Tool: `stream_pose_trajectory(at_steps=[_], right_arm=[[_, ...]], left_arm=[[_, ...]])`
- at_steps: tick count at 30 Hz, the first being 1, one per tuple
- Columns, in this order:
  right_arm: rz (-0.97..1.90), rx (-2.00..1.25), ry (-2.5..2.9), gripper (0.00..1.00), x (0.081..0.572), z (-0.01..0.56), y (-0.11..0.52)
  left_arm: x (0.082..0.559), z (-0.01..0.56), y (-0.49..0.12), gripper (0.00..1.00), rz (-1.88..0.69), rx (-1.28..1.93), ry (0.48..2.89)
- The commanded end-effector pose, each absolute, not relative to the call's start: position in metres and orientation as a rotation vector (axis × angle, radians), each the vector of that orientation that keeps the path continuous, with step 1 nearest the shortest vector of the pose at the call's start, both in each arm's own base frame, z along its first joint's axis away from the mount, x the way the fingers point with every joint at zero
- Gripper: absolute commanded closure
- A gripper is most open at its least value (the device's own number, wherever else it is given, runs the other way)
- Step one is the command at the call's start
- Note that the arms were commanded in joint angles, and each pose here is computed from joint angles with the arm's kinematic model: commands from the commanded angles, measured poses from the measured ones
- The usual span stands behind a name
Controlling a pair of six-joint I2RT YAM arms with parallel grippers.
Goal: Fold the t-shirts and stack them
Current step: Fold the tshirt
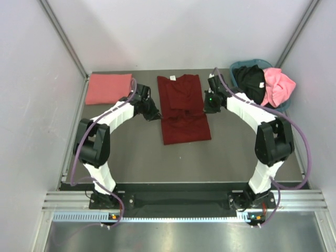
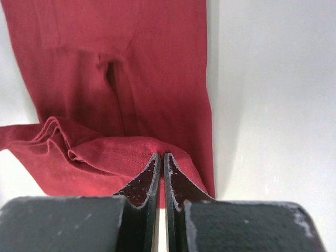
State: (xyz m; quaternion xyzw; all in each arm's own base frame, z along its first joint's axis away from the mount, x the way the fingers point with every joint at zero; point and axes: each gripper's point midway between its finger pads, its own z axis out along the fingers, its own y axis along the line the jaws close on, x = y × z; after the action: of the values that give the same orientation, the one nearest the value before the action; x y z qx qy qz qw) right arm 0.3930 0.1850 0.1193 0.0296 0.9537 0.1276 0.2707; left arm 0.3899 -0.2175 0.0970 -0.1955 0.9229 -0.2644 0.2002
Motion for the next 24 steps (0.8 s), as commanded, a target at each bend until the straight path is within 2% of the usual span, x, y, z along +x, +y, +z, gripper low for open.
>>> stream_pose_trajectory(at_steps=[1,7,24], right_arm=[[0.392,0.049,2.543,1.0,0.419,0.125,0.192],[0.411,0.052,2.533,1.0,0.444,0.12,0.19],[0.447,0.084,2.515,1.0,0.476,0.107,0.179]], left_arm=[[0.408,0.108,-0.217,1.0,-0.794,-0.502,2.57],[0.436,0.101,-0.216,1.0,-0.846,-0.513,2.567],[0.465,0.082,-0.224,1.0,-0.915,-0.517,2.578]])
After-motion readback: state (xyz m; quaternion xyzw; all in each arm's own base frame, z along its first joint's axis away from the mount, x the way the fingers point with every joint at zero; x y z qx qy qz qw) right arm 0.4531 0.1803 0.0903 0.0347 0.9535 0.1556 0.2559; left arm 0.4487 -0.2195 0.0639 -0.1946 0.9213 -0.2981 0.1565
